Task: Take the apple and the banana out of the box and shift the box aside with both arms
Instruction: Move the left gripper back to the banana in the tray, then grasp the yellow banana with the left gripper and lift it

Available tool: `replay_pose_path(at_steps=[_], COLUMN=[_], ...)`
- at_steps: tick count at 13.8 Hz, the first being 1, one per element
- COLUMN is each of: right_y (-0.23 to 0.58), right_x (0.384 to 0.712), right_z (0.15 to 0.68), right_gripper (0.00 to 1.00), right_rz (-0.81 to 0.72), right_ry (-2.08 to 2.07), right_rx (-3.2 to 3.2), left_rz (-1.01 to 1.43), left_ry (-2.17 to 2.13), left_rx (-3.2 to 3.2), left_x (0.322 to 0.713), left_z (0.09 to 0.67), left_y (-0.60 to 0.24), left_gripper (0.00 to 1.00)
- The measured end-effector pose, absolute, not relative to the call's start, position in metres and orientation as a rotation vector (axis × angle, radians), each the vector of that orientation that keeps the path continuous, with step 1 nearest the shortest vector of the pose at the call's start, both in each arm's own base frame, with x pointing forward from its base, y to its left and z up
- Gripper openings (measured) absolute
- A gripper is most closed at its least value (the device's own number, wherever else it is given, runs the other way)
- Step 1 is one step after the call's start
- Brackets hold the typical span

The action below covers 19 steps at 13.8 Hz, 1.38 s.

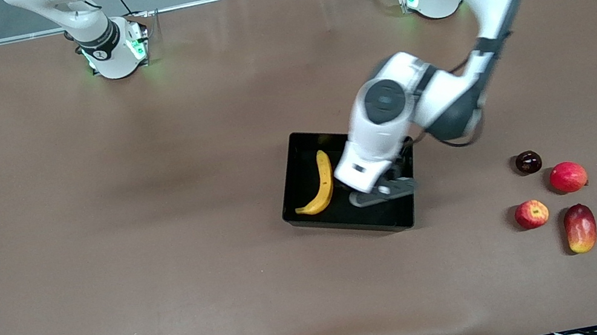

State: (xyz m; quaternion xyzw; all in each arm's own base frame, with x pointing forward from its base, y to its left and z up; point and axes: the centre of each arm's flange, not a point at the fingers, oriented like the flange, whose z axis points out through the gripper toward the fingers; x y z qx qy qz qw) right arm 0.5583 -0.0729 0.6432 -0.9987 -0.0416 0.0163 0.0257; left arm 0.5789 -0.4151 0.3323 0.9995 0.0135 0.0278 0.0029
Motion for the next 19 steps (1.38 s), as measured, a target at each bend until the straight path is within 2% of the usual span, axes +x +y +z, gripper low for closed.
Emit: replay_pose_path(at_steps=[3, 9, 19], right_y=[-0.073, -0.073, -0.068], right_x=[0.558, 0.558, 0.559], right_z=[0.643, 0.643, 0.643], right_gripper=[1.0, 1.0, 1.0], right_rz=[0.05, 0.05, 0.05], right_ry=[-0.129, -0.129, -0.143], right_rx=[-3.087, -3.087, -3.086], left_rz=[0.083, -0.096, -0.111], left_ry=[-0.053, -0.102, -0.209], left_rx=[3.147, 3.155, 3.134], left_x=[0.568, 0.551, 0.536], left_z=[0.293, 0.206, 0.19], left_y=[-0.434, -0.439, -0.456], left_gripper=[1.0, 1.0, 1.0])
